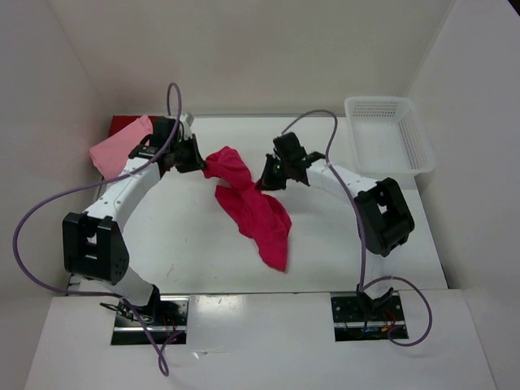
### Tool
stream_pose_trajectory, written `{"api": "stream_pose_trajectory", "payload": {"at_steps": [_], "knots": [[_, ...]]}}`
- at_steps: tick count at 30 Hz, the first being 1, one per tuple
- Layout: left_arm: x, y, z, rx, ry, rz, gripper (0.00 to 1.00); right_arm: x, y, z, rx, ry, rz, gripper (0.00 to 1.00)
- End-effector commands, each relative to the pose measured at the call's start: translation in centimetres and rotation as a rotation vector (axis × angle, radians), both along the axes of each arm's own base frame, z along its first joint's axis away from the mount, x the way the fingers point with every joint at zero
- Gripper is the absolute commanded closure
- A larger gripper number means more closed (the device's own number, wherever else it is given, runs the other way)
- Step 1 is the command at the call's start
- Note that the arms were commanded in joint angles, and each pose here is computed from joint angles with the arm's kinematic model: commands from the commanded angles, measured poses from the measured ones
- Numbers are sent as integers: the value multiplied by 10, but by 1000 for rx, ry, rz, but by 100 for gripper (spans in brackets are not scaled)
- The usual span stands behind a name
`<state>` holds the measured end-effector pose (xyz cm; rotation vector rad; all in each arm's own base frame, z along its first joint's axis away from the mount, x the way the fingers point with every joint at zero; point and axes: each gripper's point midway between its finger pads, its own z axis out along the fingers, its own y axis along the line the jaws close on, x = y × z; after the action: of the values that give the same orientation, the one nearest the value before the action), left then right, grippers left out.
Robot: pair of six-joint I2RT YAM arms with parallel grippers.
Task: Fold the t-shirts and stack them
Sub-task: Flatten out the tshirt
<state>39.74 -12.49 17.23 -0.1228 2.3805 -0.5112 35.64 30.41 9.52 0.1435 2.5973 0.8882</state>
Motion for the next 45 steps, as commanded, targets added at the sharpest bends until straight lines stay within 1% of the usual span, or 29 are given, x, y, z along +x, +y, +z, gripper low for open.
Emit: {"api": "stream_pose_trajectory", "payload": {"at_steps": [1, 2, 3, 5, 6, 8, 10, 13, 16, 19, 20, 21, 22, 24, 25, 26, 27, 28, 29, 32, 34, 37, 38, 39, 40, 42, 43, 44, 45], "knots": [[50, 21, 62, -102, -143, 75, 100, 71, 2, 123, 16, -307, -50, 100], [64, 26, 100, -140, -207, 78, 100, 86, -8, 148, 8, -362, -54, 100], [79, 50, 108, -164, -220, 127, 100, 98, -13, 212, 46, -463, -69, 100], [93, 69, 144, -268, -268, 167, 100, 109, -26, 269, 78, -558, -84, 100], [96, 71, 173, -337, -314, 128, 100, 108, -46, 335, 135, -669, -112, 100], [99, 101, 205, -429, -373, 174, 100, 87, -55, 409, 252, -801, -61, 100], [94, 118, 226, -477, -418, 165, 100, 63, -68, 446, 293, -875, -41, 100], [84, 128, 230, -490, -420, 178, 100, 37, -69, 453, 318, -898, 38, 100], [73, 129, 232, -494, -436, 187, 100, 20, -91, 422, 257, -860, 3, 100], [58, 124, 224, -495, -431, 188, 100, 11, -114, 334, 189, -686, -25, 100], [50, 122, 228, -492, -446, 184, 100, -4, -117, 330, 188, -682, -25, 100], [48, 121, 211, -499, -408, 195, 100, -5, -123, 312, 147, -669, -34, 100], [47, 120, 198, -500, -381, 191, 100, -7, -127, 261, 101, -561, -54, 98], [45, 122, 172, -480, -347, 203, 100, -23, -136, 213, 72, -448, -80, 89], [46, 129, 139, -456, -292, 259, 100, -38, -137, 153, 59, -301, -86, 85], [53, 135, 116, -439, -258, 288, 100, -47, -136, 137, 75, -267, -91, 85], [56, 138, 97, -429, -222, 303, 100, -66, -136, 92, 78, -147, -100, 81], [67, 138, 73, -449, -161, 299, 100, -74, -135, 78, 87, -109, -85, 77], [73, 135, 63, -444, -143, 285, 100, -83, -134, 70, 96, -78, -84, 65], [99, 125, 61, -404, -155, 274, 96, -102, -142, 50, 60, -7, -101, 55], [111, 121, 64, -382, -160, 270, 92, -96, -152, 54, 4, -40, -135, 52], [123, 106, 99, -389, -225, 227, 80, -81, -156, 52, -35, -62, -160, 51], [120, 96, 105, -383, -229, 203, 71, -73, -154, 49, -43, -81, -163, 67], [114, 96, 115, -373, -247, 194, 51, -66, -157, 34, -73, -50, -177, 78], [104, 91, 104, -338, -216, 182, 43, -60, -160, 25, -101, -44, -195, 88], [77, 92, 105, -302, -219, 194, 24, -37, -165, 26, -110, -66, -252, 96], [63, 93, 93, -279, -202, 202, 11, -29, -169, 18, -141, -63, -274, 96], [39, 92, 50, -273, -110, 228, 9, -20, -170, 22, -145, -85, -286, 92], [18, 94, 53, -246, -132, 241, 9, -14, -171, 21, -156, -93, -297, 75]]}}
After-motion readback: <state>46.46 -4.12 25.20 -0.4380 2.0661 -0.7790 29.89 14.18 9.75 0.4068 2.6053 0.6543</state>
